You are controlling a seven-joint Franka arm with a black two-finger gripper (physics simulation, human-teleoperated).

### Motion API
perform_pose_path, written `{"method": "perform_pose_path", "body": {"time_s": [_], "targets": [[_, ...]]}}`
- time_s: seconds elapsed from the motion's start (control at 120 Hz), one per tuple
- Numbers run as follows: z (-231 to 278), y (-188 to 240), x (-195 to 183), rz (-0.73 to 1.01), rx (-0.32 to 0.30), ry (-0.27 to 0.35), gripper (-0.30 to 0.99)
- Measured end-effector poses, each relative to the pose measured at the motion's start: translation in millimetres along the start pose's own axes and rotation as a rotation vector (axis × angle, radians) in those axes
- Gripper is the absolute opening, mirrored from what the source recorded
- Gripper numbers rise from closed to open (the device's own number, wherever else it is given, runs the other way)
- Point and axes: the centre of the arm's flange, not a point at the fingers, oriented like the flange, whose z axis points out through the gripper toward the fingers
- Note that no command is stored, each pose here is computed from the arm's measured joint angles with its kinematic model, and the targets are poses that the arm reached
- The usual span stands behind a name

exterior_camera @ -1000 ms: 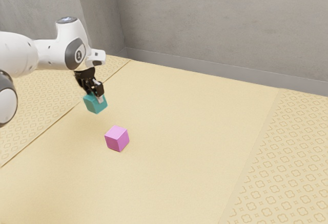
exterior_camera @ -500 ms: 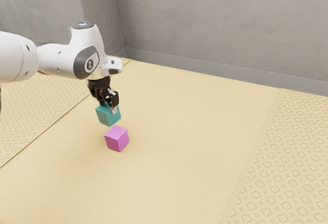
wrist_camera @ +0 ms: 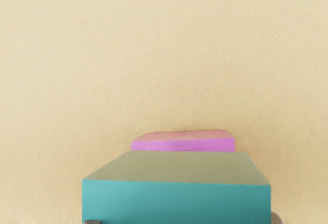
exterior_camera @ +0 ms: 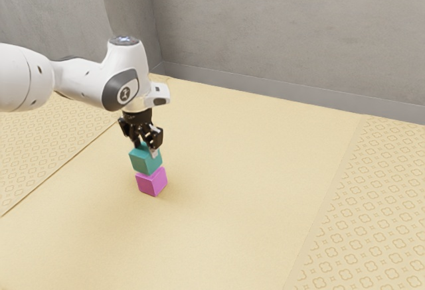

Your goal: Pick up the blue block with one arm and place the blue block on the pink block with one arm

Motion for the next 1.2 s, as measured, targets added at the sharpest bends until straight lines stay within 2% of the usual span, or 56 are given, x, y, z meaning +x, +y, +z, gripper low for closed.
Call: {"method": "perform_pose_path", "body": {"time_s": [0.267,0.433,0.65,0.742,0.825,0.9,1.2], "targets": [[6.2,-0.1,-3.3,-0.069,0.003,-0.017,0.14],[7.7,-1.5,-3.8,-0.093,-0.005,-0.020,0.42],[6.1,0.8,-2.8,-0.098,-0.014,-0.018,0.59],[-3.8,-0.9,-3.1,-0.100,-0.017,-0.004,0.63],[-39.4,-5.4,-8.1,-0.101,-0.025,0.040,0.65],[-60.1,-9.9,-14.0,-0.103,-0.032,0.056,0.66],[-61.7,-2.5,-23.7,-0.075,-0.049,-0.015,0.68]]}}
